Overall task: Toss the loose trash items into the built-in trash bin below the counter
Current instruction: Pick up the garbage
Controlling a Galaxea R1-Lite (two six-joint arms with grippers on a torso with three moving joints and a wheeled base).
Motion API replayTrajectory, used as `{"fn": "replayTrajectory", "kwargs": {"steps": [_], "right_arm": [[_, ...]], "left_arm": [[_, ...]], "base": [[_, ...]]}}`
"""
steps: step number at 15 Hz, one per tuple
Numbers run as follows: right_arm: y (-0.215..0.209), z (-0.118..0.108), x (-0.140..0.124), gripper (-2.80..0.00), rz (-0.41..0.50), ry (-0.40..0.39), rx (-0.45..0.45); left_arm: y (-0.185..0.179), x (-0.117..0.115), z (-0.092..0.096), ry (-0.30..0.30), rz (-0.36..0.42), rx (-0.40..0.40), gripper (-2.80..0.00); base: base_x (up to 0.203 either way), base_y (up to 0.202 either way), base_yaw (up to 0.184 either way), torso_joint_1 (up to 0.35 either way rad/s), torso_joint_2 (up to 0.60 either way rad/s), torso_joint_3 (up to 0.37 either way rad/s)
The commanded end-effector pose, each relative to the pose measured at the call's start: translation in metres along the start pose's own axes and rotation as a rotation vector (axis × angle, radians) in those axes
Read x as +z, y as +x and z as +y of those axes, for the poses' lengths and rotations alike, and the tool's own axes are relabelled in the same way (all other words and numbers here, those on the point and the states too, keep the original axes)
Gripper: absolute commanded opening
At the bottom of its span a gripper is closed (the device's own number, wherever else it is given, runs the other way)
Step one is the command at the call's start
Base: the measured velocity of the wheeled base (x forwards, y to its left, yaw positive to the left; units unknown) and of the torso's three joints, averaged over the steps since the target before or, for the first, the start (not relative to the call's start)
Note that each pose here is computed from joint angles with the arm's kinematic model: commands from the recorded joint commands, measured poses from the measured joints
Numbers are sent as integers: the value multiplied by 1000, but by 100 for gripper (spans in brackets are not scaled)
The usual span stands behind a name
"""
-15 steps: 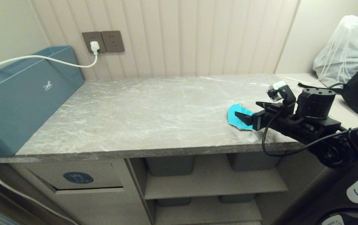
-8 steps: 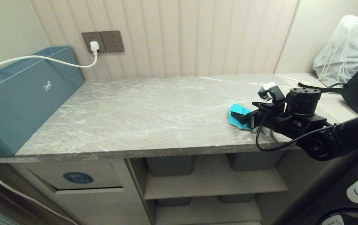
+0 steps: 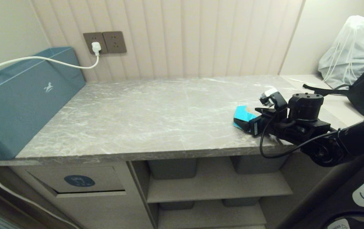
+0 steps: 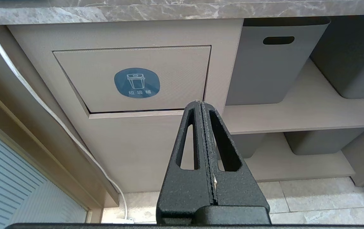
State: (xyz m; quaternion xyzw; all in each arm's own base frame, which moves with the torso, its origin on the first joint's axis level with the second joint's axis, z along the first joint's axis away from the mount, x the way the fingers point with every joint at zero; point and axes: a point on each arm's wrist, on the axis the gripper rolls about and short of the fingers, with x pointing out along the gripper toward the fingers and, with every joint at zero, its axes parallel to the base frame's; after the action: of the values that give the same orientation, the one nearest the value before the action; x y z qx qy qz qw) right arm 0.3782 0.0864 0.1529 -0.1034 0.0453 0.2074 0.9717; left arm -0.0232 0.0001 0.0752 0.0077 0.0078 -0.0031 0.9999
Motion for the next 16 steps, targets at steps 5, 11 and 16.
{"fn": "replayTrajectory", "kwargs": {"steps": [5,11,16], "right_arm": [[-4,7,4,-280,-8,-4,17],[-8,6,9,-280,-22,-9,12],[-10,4,15,-280,-39,-31,7]], "left_arm": [[0,0,0,0,1,0,-280],[0,0,0,0,0,0,-280],[0,0,0,0,1,0,-280]], "base": [[0,0,0,0,0,0],[0,0,0,0,0,0],[0,0,0,0,0,0]]}}
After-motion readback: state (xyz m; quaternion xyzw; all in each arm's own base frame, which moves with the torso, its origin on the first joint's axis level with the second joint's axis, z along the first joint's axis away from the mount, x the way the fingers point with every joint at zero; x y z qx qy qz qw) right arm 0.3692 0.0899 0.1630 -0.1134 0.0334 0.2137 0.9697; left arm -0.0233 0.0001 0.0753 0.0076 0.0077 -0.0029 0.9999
